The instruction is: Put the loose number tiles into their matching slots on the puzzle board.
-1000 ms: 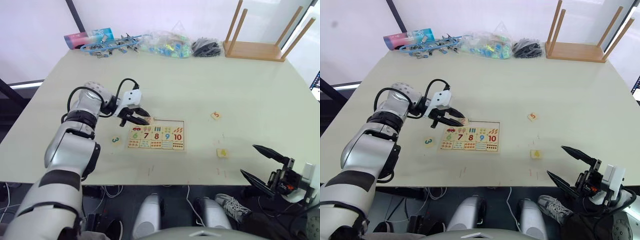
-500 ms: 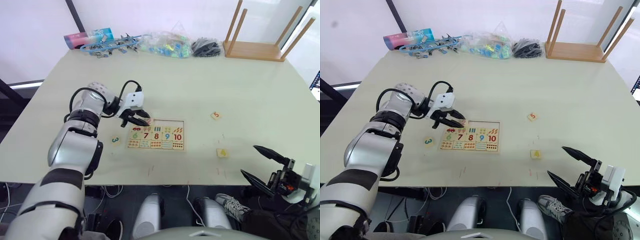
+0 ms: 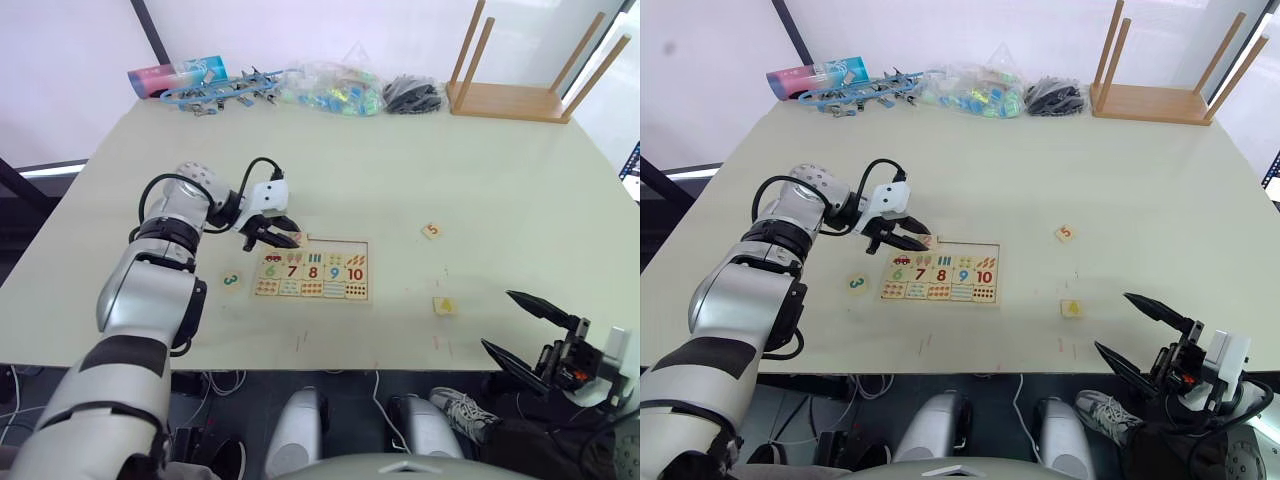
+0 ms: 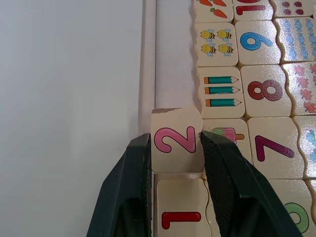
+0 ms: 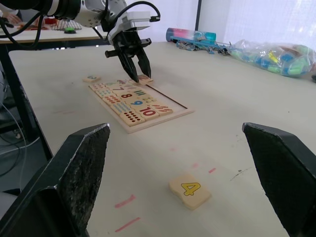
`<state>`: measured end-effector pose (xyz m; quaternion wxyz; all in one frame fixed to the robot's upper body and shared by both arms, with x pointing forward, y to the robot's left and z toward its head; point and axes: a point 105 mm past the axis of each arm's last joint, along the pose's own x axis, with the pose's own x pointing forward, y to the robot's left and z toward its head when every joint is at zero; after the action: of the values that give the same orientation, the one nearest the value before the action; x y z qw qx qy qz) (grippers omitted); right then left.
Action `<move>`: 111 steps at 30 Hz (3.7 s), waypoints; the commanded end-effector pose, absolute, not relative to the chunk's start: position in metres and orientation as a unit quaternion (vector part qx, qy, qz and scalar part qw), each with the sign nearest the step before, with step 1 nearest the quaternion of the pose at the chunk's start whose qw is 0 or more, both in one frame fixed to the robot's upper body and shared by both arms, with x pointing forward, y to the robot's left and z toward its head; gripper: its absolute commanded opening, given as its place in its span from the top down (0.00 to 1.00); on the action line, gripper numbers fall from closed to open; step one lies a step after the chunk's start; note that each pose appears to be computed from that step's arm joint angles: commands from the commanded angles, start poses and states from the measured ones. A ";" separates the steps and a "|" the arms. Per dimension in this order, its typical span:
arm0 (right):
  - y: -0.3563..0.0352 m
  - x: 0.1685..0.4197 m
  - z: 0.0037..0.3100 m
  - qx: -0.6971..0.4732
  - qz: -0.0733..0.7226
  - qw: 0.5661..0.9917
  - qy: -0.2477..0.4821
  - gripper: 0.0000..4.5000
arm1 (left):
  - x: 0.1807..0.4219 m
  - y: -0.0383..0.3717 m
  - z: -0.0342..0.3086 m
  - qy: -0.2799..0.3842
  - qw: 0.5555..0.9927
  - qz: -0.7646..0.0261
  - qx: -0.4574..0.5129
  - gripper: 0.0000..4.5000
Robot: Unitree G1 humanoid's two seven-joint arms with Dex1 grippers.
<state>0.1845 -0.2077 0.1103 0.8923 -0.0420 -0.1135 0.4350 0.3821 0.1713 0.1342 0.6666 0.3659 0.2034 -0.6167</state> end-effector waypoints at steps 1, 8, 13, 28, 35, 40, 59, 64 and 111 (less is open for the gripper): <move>-0.207 0.183 0.118 -0.057 0.439 0.888 -0.128 0.00 | 0.385 0.170 0.146 0.188 0.674 -0.614 0.366 0.77; -0.205 0.183 0.118 -0.059 0.439 0.887 -0.127 0.00 | 0.386 0.171 0.143 0.195 0.676 -0.609 0.367 0.77; -0.206 0.182 0.119 -0.060 0.439 0.887 -0.126 0.00 | 0.386 0.171 0.142 0.197 0.675 -0.609 0.368 0.77; -0.207 0.183 0.118 -0.062 0.440 0.887 -0.123 0.00 | 0.385 0.172 0.139 0.204 0.675 -0.608 0.365 0.30; -0.207 0.183 0.117 -0.062 0.440 0.888 -0.122 0.00 | 0.388 0.171 0.145 0.193 0.686 -0.604 0.358 0.03; -0.207 0.182 0.116 -0.062 0.440 0.888 -0.122 0.00 | 0.390 0.167 0.154 0.175 0.702 -0.603 0.336 0.03; -0.205 0.185 0.115 -0.062 0.441 0.887 -0.126 0.00 | 0.393 0.164 0.156 0.161 0.731 -0.596 0.291 0.99; -0.205 0.185 0.114 -0.062 0.440 0.887 -0.126 0.00 | 0.389 0.168 0.146 0.183 0.718 -0.601 0.300 0.99; -0.252 0.219 0.111 -0.065 0.325 0.941 -0.073 0.00 | 0.335 0.247 0.175 0.007 0.865 -0.488 0.114 0.99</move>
<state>0.2191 -0.2459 0.1035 0.9388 -0.0551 -0.0650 0.3339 0.3360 0.2460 0.1519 0.8598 0.0916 0.0463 -0.5003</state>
